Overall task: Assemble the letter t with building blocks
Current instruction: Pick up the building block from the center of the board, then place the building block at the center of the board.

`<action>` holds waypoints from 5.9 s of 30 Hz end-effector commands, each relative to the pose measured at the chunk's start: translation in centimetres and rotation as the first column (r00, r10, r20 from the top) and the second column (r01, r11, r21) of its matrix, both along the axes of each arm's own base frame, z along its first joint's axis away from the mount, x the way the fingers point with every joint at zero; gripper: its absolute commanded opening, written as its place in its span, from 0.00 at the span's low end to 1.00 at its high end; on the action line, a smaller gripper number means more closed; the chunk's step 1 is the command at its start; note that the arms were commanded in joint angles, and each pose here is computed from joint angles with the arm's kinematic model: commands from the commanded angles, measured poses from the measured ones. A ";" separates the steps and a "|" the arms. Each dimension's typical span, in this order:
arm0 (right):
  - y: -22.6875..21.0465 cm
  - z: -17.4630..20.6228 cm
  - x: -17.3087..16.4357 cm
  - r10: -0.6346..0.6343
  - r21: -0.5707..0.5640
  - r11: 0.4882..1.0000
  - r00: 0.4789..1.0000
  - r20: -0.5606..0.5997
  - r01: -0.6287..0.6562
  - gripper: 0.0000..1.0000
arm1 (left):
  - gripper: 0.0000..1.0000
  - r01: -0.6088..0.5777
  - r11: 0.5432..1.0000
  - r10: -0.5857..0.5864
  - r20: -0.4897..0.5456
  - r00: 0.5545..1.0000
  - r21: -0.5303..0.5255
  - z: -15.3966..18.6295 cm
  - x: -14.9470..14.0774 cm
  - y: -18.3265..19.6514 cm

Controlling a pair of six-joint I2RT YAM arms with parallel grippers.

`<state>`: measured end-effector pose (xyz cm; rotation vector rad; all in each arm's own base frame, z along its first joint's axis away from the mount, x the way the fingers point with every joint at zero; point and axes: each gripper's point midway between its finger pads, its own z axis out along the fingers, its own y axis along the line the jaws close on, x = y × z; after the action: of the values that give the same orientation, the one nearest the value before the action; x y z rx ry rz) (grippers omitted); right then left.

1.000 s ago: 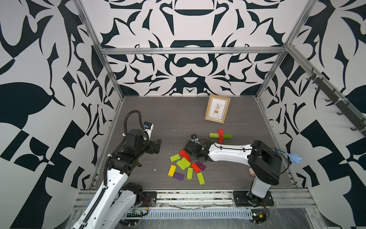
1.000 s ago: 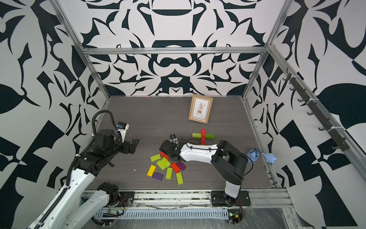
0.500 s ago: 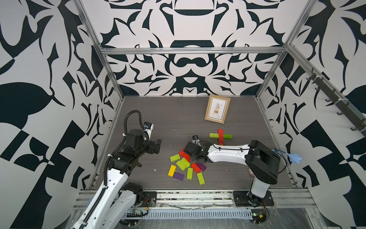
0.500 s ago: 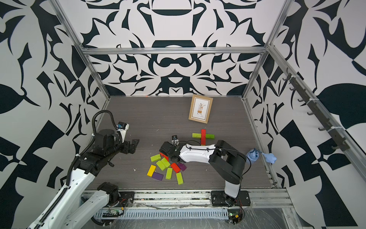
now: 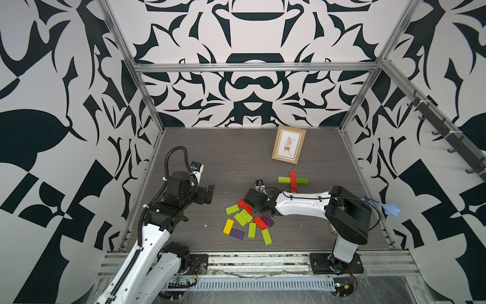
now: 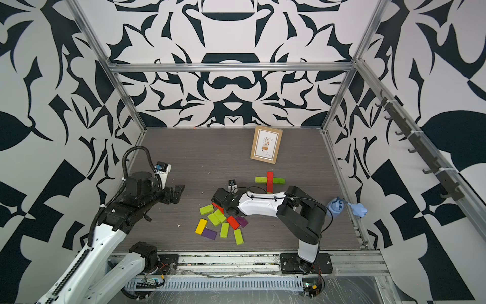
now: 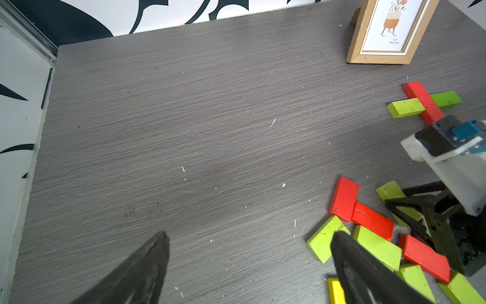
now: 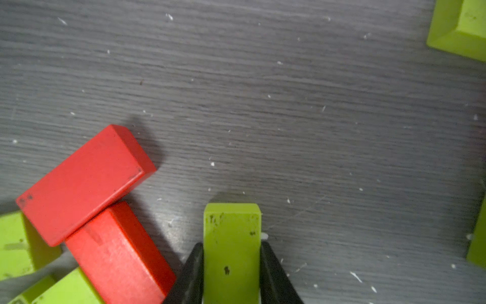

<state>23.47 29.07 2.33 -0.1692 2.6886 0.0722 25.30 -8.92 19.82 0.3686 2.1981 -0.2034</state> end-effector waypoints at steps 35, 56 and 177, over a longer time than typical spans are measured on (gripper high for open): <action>0.8 0.8 2.4 0.031 -0.113 0.993 0.999 0.044 -0.026 0.27 | 1.00 0.003 1.000 -0.003 -0.032 0.999 0.011 -0.7 0.2 -0.1; 1.3 6.2 9.0 0.057 -0.020 0.998 0.995 0.086 -0.055 0.25 | 0.99 -0.008 1.000 0.008 -0.037 0.999 0.020 -0.7 0.3 0.0; 0.9 10.4 14.6 0.100 0.084 0.990 0.985 0.139 -0.112 0.76 | 0.97 0.108 0.992 -0.112 -0.063 0.992 -0.070 0.3 0.3 -2.6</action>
<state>38.60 30.39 8.72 -0.2175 2.6090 0.1696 25.81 -11.00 18.92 0.3966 2.2441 -0.3333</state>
